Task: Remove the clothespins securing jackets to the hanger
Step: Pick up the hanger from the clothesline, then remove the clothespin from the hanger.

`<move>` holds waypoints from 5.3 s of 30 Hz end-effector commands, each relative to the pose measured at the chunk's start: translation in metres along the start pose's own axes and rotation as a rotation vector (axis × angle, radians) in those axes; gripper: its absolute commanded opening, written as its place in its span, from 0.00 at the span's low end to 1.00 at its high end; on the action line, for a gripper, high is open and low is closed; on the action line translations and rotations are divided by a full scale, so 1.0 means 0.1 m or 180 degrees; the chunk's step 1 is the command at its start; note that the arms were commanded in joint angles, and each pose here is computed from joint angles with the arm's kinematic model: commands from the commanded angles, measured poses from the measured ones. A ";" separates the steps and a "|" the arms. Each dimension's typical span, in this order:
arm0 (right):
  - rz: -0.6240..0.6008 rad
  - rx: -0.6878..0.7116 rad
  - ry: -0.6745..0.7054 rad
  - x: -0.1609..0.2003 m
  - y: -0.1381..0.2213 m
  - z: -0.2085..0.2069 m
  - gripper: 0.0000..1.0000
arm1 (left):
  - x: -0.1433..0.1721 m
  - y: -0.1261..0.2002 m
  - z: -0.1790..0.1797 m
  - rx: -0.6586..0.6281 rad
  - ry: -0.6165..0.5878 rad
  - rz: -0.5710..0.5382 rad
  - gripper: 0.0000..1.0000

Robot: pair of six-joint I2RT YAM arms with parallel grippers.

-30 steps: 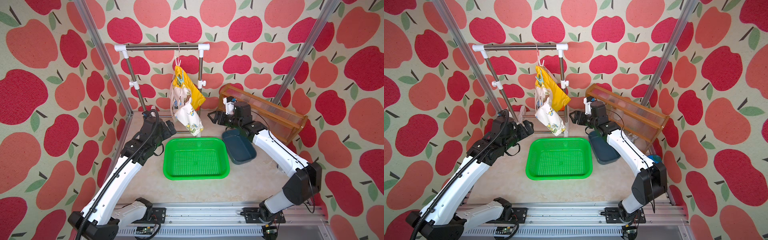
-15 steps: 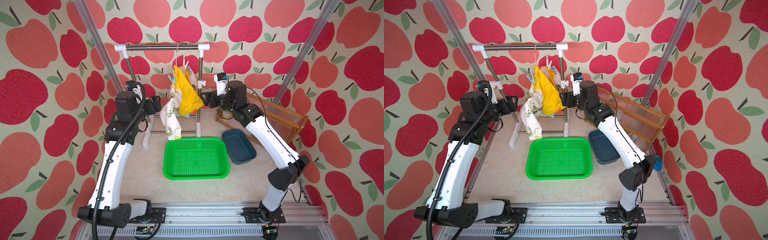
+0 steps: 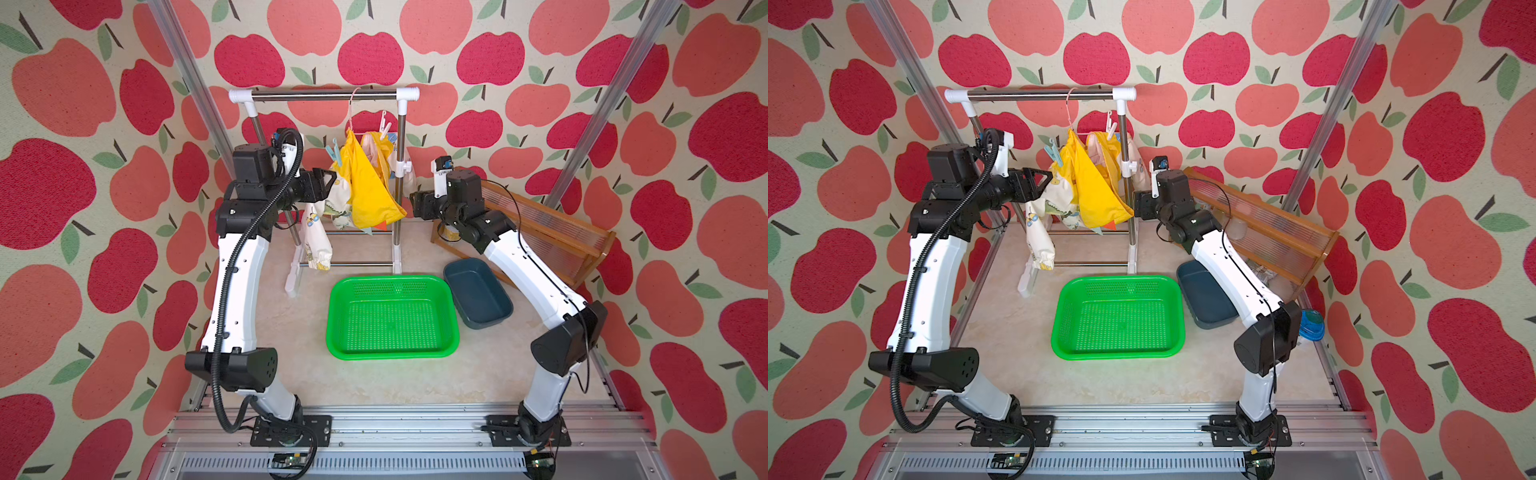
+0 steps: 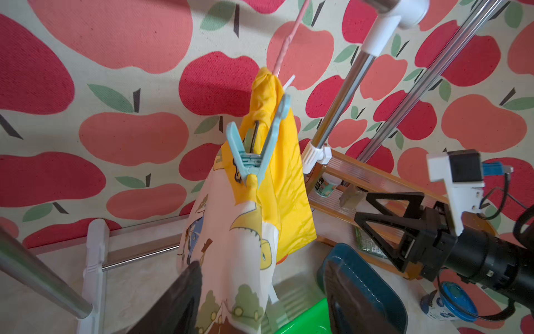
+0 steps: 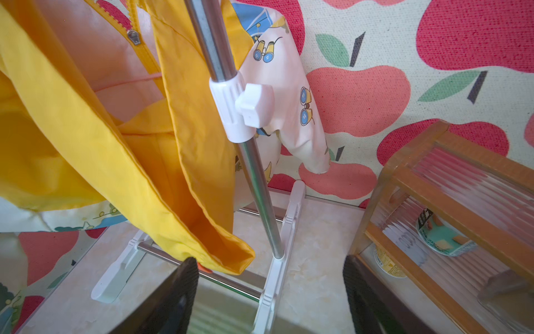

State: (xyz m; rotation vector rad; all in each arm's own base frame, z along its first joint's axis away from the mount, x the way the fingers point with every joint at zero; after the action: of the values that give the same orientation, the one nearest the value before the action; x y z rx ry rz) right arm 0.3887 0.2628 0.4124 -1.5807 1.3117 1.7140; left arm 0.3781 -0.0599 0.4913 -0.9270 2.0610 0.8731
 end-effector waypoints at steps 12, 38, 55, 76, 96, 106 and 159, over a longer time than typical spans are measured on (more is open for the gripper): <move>0.0104 0.0294 0.0010 0.13 0.12 -0.28 0.84 | -0.02 -0.48 0.33 -0.0152 -0.0124 0.0238 0.43; 0.0150 0.0322 0.0145 0.17 0.00 -0.41 0.84 | -0.15 -0.52 -0.07 -0.0364 -0.0695 -0.0264 0.00; 0.0127 0.0143 0.0088 0.20 -0.11 -0.40 0.84 | -0.34 0.31 -0.52 -0.0385 -0.0910 -0.0926 0.00; -0.0167 0.0049 0.0311 -0.05 -0.05 -0.44 0.85 | 0.52 1.28 -0.46 -0.1241 -0.1028 -0.0431 0.00; -0.0637 0.0223 0.0696 -0.32 0.60 -0.82 0.91 | 0.91 1.30 -0.52 -0.0444 -0.1108 0.0552 0.00; -0.0581 0.0393 0.0672 -0.19 0.75 -0.85 0.91 | 1.03 0.77 -0.46 0.0224 -0.1046 0.0827 0.00; -0.0386 -0.2273 -0.0186 0.41 0.56 -0.75 0.91 | 1.21 0.35 -0.17 0.1688 -0.0570 0.1825 0.00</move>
State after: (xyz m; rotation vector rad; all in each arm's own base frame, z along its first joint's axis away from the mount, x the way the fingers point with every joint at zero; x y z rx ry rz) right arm 0.3694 0.1603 0.3996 -1.8851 0.7243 2.1882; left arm 0.2918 -0.0920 0.3913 0.0328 2.3000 0.7589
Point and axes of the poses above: each gripper's point midway between its finger pads, its own y axis back along the fingers, its own z axis along the line the jaws close on, x = y × z, the point moved 9 cm from there along y, back along the fingers, and after that the axes turned 15 degrees about y, right-handed, at the moved point
